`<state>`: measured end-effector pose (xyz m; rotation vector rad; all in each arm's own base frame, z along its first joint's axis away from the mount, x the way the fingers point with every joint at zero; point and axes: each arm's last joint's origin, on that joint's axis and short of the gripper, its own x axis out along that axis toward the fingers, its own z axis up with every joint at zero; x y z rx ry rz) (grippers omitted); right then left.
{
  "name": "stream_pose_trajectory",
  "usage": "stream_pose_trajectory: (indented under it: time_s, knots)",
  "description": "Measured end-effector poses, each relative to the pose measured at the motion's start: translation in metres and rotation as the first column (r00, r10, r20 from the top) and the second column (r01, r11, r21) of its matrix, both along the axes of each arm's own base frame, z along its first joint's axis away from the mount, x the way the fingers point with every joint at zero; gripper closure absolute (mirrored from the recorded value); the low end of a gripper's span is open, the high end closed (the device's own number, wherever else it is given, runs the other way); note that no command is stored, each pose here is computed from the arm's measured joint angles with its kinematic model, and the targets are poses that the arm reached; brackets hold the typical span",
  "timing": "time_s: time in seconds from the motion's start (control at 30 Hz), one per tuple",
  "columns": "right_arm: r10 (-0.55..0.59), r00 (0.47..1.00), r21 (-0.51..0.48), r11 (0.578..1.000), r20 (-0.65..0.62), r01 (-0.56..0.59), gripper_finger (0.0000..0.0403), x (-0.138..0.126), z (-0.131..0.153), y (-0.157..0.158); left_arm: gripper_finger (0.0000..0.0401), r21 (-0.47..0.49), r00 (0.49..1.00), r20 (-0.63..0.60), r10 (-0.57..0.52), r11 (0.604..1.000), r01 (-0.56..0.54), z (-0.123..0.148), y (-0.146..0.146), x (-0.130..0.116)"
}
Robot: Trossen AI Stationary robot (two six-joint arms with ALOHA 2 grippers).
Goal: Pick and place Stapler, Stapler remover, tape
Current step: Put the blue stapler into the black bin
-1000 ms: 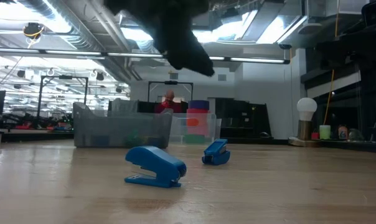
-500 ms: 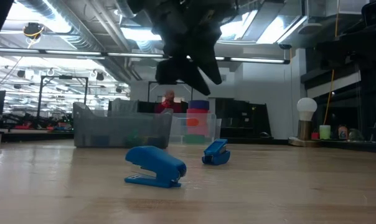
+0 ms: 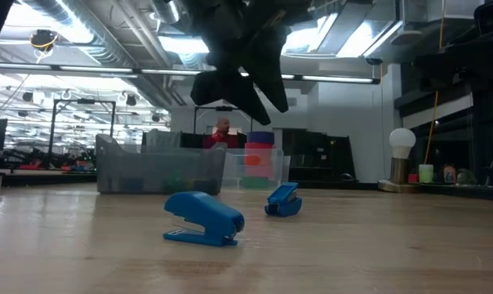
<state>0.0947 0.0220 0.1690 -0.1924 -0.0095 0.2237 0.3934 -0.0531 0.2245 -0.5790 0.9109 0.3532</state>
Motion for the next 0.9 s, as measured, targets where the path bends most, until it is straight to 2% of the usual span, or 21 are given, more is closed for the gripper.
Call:
stream_pose_trajectory:
  time_s: [0.17,0.33,0.57,0.77,0.9]
  knots:
    - [0.000,1.000,0.000,1.000,0.000,0.000,0.0178,0.000,0.000,0.000,0.0248,0.008,1.000,0.019,0.012,1.000,-0.013,-0.004,-0.013,0.002]
    - [0.000,1.000,0.000,1.000,0.000,0.000,0.0178,0.000,0.000,0.000,0.0248,-0.065,0.998,0.052,0.025,0.998,-0.022,-0.010,-0.027,0.007]
    - [0.000,1.000,-0.001,1.000,-0.002,0.000,0.0178,0.000,0.000,0.000,0.0248,-0.188,0.999,-0.023,0.026,0.982,-0.029,-0.024,-0.033,0.007]
    - [0.000,1.000,-0.001,1.000,-0.002,0.000,0.0178,0.000,0.000,0.000,0.0245,-0.222,0.999,-0.033,0.007,0.975,-0.014,-0.027,-0.032,0.010]
    - [0.000,1.000,-0.001,1.000,-0.002,0.000,0.0178,0.000,0.000,0.000,0.0234,-0.243,0.997,-0.077,0.002,0.970,-0.020,-0.044,-0.034,0.014]
